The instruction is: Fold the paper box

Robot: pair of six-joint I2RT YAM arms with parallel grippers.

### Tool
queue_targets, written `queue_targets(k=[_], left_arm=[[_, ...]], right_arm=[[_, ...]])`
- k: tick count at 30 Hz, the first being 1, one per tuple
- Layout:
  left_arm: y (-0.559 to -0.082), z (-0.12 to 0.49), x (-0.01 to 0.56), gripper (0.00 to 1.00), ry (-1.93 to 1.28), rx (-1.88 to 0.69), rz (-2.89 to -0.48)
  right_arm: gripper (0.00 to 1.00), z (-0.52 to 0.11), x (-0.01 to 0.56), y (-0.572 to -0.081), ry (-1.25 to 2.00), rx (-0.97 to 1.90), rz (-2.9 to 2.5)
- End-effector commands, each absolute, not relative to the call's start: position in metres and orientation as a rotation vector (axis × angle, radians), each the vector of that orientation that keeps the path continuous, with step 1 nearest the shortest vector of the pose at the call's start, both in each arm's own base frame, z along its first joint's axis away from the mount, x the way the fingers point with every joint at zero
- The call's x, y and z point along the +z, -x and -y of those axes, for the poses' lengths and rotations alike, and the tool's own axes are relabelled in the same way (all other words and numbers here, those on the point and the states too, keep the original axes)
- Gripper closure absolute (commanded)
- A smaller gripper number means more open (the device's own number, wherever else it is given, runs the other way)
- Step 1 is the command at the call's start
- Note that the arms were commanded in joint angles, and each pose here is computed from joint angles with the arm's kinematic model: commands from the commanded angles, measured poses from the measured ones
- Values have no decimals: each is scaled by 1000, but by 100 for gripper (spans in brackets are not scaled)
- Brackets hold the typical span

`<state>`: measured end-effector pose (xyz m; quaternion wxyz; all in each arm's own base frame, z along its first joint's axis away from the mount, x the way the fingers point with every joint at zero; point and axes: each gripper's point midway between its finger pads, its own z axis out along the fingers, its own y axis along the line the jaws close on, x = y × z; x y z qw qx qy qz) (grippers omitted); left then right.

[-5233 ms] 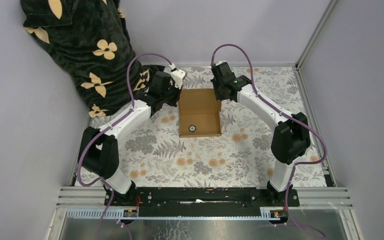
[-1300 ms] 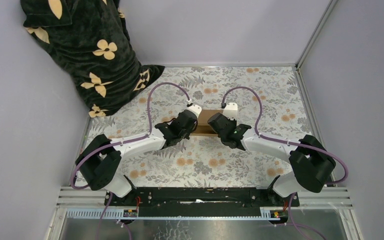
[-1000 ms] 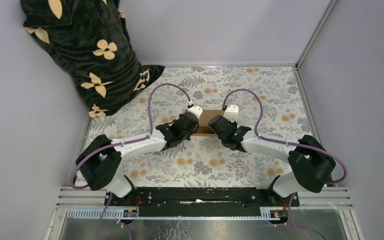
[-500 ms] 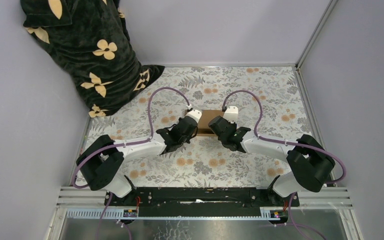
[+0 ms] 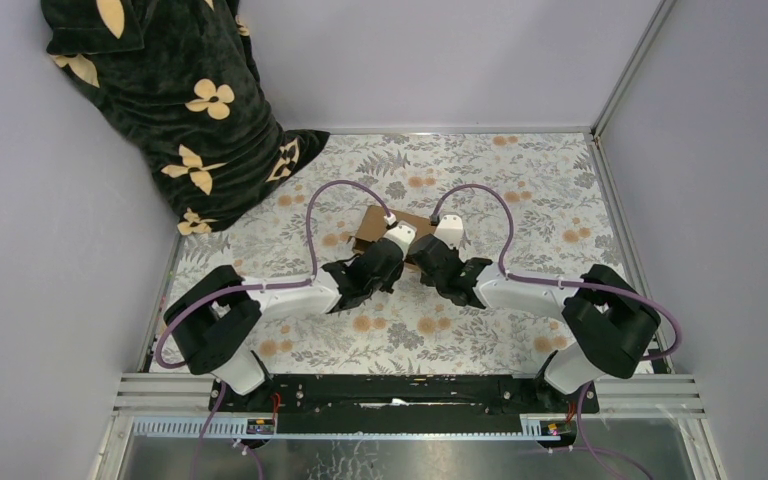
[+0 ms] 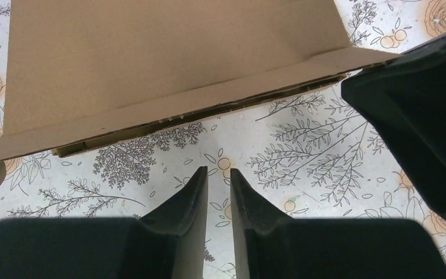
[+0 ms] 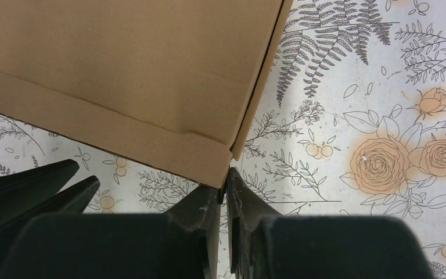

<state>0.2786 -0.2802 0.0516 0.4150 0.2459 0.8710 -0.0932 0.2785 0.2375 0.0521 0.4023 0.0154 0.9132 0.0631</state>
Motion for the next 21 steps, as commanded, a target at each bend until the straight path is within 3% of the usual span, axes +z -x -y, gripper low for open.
queue_targets(k=[1,15,21], left_arm=[[-284,288,56,73,-576,-277,-2151],[-234,320,116,76,-776,-673,-2089],[-245,306,175,73,-648,-664,-1969]], right_arm=[[87,-251,57,-282,-62,222,-2293],[87,-243,53,-281,-58,174,-2293],[87,-237,55,-280,-49,151,-2288]])
